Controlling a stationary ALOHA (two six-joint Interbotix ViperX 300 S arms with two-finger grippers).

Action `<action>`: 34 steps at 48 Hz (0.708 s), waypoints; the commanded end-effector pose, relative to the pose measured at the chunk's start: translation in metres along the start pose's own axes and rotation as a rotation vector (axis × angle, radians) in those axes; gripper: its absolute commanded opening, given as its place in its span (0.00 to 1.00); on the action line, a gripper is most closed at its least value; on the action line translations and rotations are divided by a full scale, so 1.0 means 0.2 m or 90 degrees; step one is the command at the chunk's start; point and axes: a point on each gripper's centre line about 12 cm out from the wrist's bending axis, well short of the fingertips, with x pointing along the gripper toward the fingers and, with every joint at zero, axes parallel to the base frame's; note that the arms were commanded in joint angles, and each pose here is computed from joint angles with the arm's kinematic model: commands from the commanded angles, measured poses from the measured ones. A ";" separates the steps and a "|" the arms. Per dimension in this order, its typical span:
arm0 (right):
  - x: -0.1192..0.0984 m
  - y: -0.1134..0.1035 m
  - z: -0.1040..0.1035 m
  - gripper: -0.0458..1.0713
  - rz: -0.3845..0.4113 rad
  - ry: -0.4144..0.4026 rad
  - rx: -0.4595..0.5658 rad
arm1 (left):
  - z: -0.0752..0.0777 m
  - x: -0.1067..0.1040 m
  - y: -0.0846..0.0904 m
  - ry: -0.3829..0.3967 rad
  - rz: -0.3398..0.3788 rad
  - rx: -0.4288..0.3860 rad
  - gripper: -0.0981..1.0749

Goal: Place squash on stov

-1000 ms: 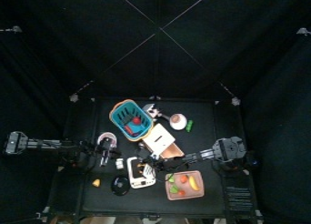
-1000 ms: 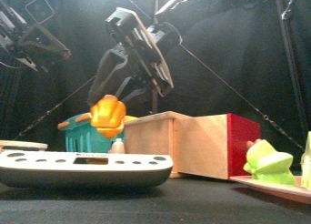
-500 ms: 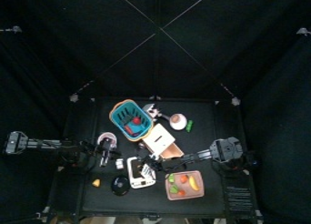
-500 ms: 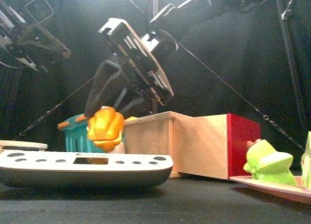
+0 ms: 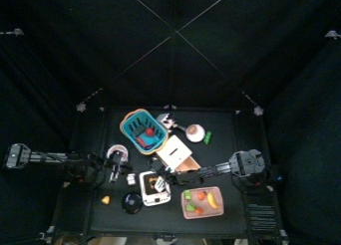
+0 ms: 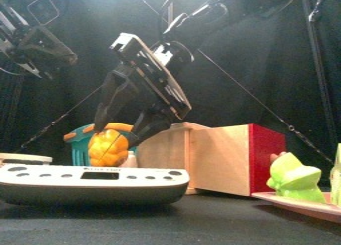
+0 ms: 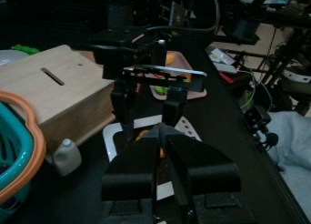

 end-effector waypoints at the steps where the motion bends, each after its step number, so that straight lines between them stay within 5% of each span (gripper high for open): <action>1: -0.08 0.04 0.09 0.86 0.011 -0.028 0.002 | 0.03 0.00 -0.01 -0.011 -0.006 0.002 0.52; 20: -0.13 0.07 0.15 0.86 -0.001 -0.046 -0.016 | 0.03 0.00 -0.01 -0.009 -0.006 0.001 0.52; 34: -0.35 0.08 0.19 0.85 0.016 -0.085 -0.040 | 0.01 0.01 0.00 0.000 -0.002 -0.003 0.52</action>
